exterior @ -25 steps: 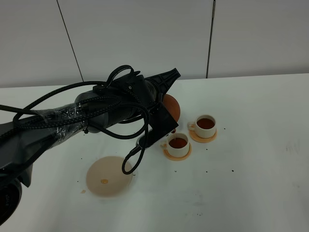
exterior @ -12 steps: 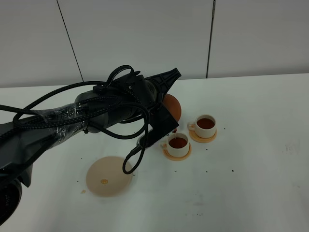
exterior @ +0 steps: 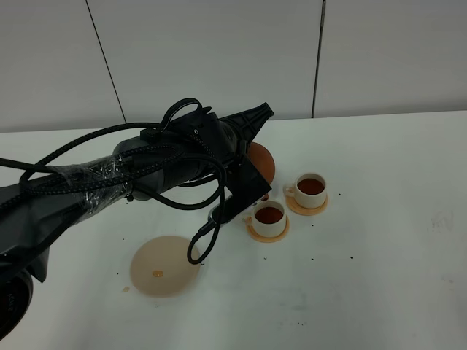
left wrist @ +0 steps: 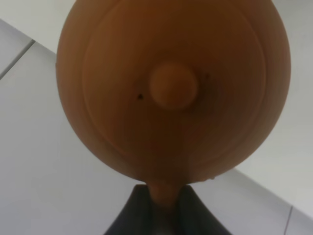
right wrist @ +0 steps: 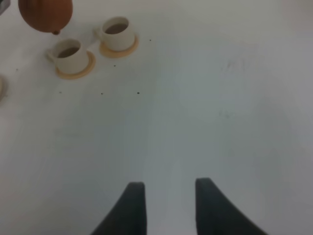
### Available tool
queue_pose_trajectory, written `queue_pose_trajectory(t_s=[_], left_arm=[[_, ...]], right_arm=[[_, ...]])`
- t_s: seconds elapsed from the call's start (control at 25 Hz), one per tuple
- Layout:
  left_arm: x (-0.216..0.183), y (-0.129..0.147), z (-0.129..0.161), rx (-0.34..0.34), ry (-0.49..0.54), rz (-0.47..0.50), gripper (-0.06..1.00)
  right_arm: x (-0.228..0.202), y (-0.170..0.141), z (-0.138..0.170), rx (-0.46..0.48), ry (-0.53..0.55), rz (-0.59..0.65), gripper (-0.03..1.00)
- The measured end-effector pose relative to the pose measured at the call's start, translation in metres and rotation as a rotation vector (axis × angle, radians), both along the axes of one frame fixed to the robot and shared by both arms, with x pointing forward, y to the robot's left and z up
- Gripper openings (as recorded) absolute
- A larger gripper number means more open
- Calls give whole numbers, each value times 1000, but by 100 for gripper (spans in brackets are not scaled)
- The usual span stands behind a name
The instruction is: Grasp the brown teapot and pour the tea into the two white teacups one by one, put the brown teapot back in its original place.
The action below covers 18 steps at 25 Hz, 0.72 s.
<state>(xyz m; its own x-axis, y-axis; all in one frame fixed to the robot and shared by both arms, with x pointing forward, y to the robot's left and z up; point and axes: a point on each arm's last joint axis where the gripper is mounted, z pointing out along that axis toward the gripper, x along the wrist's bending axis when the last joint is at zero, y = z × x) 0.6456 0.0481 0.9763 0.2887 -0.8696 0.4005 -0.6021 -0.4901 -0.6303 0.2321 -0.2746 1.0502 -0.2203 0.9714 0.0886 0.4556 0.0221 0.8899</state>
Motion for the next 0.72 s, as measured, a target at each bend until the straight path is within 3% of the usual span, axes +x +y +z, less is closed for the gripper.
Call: queue_pose_trajectory(t_s=[0.44,0.72], left_arm=[[-5,5,-5,-33,84,109,17],[-7,9,-2,-116,95,231,17]], right_arm=[[0,0,0,0,0,0,24],[0,0,0,0,0,0,24]])
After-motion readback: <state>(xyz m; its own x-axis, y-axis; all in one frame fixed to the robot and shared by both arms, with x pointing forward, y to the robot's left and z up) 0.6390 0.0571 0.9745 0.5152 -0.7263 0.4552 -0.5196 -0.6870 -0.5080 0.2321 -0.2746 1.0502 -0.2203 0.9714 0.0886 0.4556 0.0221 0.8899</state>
